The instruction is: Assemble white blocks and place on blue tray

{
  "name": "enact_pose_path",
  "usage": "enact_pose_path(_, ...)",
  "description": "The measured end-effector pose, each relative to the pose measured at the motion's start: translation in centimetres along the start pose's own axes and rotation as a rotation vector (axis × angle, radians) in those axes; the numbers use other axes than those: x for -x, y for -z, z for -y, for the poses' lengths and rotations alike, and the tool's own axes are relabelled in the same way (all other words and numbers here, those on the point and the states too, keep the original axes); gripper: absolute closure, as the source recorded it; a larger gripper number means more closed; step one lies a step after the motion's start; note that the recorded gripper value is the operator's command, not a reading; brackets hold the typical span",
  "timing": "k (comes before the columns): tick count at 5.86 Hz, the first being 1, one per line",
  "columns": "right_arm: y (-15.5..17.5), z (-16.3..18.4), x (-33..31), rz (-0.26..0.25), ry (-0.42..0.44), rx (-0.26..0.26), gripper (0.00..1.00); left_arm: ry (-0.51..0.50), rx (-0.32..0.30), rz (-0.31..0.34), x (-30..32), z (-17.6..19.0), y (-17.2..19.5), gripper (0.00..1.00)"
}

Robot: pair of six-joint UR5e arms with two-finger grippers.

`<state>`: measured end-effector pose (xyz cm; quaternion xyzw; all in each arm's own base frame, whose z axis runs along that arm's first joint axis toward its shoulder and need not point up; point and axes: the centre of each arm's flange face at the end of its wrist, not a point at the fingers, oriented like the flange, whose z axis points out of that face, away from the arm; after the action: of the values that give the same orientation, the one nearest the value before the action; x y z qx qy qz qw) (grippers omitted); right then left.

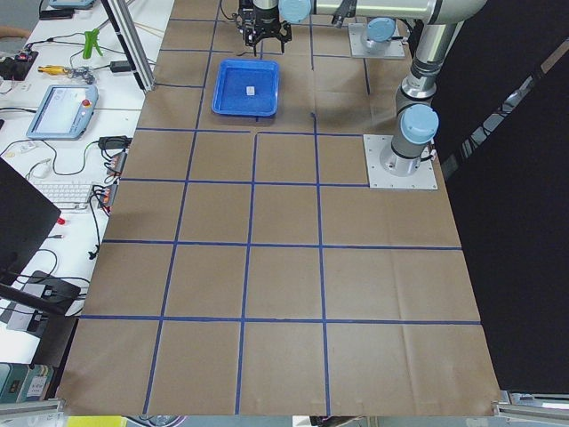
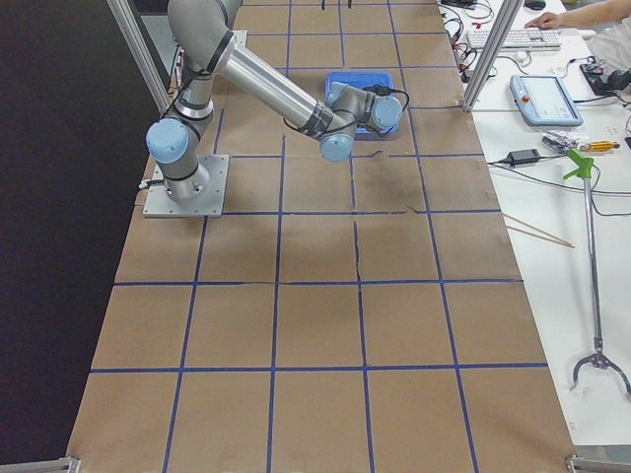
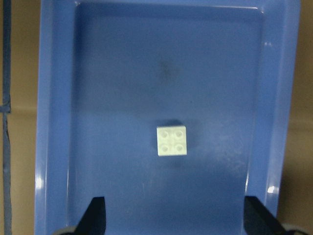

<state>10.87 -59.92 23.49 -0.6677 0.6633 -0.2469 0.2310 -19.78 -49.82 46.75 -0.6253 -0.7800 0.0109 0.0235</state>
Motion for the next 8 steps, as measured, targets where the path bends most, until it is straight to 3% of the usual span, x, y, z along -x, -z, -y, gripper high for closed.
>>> enact_pose_path(1,-3.1,3.3,0.9,-0.038,-0.034,0.006,0.74,0.073,-0.003,0.033,0.1,-0.5,0.8,0.01)
enact_pose_path(3,-8.4,7.1,2.1,-0.089,-0.103,-0.008,0.74,0.397,-0.021,0.086,0.4,-0.8,1.1,0.01)
enact_pose_path(5,-11.7,6.2,2.0,-0.095,-0.124,-0.005,0.73,0.709,0.034,0.116,0.5,-1.7,0.7,0.01)
enact_pose_path(7,-13.2,5.1,2.1,-0.084,-0.137,0.003,0.73,1.039,0.022,0.137,0.5,-3.0,2.3,0.01)
enact_pose_path(8,-13.7,4.7,2.4,-0.072,-0.146,0.003,0.73,1.15,0.02,0.134,0.2,-3.8,3.3,0.01)
